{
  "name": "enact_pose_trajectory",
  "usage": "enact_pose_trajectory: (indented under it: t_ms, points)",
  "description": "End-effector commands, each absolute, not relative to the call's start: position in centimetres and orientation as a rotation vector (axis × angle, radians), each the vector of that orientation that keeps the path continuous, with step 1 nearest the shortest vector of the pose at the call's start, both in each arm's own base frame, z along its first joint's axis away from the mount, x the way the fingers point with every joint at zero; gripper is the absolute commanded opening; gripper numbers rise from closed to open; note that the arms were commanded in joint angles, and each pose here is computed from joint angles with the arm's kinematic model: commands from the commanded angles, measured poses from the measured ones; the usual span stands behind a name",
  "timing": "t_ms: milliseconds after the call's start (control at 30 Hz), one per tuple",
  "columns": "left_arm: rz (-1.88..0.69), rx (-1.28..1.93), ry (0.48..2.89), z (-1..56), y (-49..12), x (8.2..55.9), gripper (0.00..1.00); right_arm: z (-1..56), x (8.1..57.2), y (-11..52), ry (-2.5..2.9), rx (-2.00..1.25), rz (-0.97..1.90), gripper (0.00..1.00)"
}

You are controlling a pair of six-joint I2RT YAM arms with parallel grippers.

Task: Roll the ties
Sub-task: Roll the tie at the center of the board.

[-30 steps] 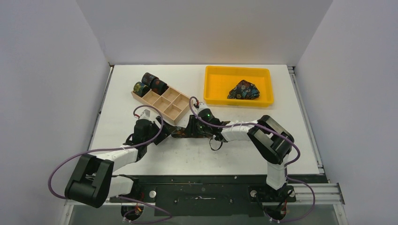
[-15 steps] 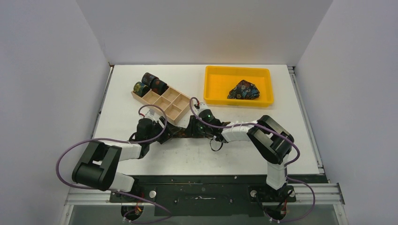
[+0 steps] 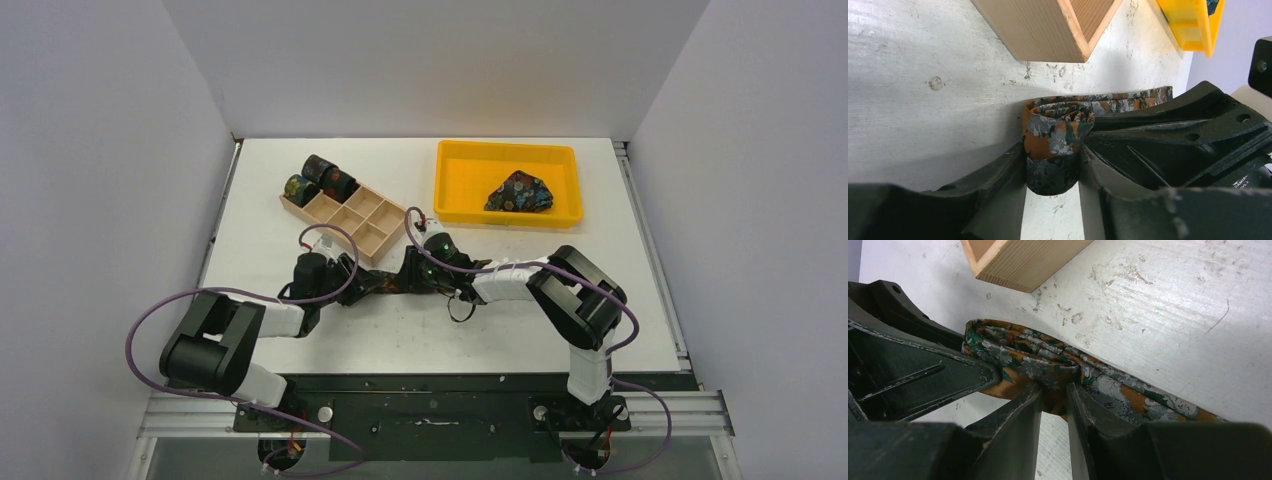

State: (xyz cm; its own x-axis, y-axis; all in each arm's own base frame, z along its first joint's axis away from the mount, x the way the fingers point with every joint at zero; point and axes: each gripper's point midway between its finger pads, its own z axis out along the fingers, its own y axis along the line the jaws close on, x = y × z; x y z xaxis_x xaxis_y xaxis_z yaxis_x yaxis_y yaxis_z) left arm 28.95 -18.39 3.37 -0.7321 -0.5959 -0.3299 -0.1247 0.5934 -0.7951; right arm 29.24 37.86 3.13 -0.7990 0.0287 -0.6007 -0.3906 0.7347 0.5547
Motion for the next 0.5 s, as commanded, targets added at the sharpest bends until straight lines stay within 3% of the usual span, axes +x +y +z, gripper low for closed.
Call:
enact_pose_trajectory:
  t_ms: [0, 300, 467]
  points:
    - [-1.102, -0.479, 2.198, 4.8, -19.4, 29.4, 0.34, 2.8, 29.4, 37.6, 2.335, -0.261, 0.929, 0.26]
    - [-0.891, -0.388, 2.282, 4.6, -18.9, 29.3, 0.0, 4.9, 29.3, 37.4, 2.299, -0.238, 0.952, 0.29]
    - [-0.68, -0.328, 2.346, 5.1, -17.6, 29.2, 0.0, 7.5, 29.1, 35.8, 2.256, -0.205, 0.914, 0.41]
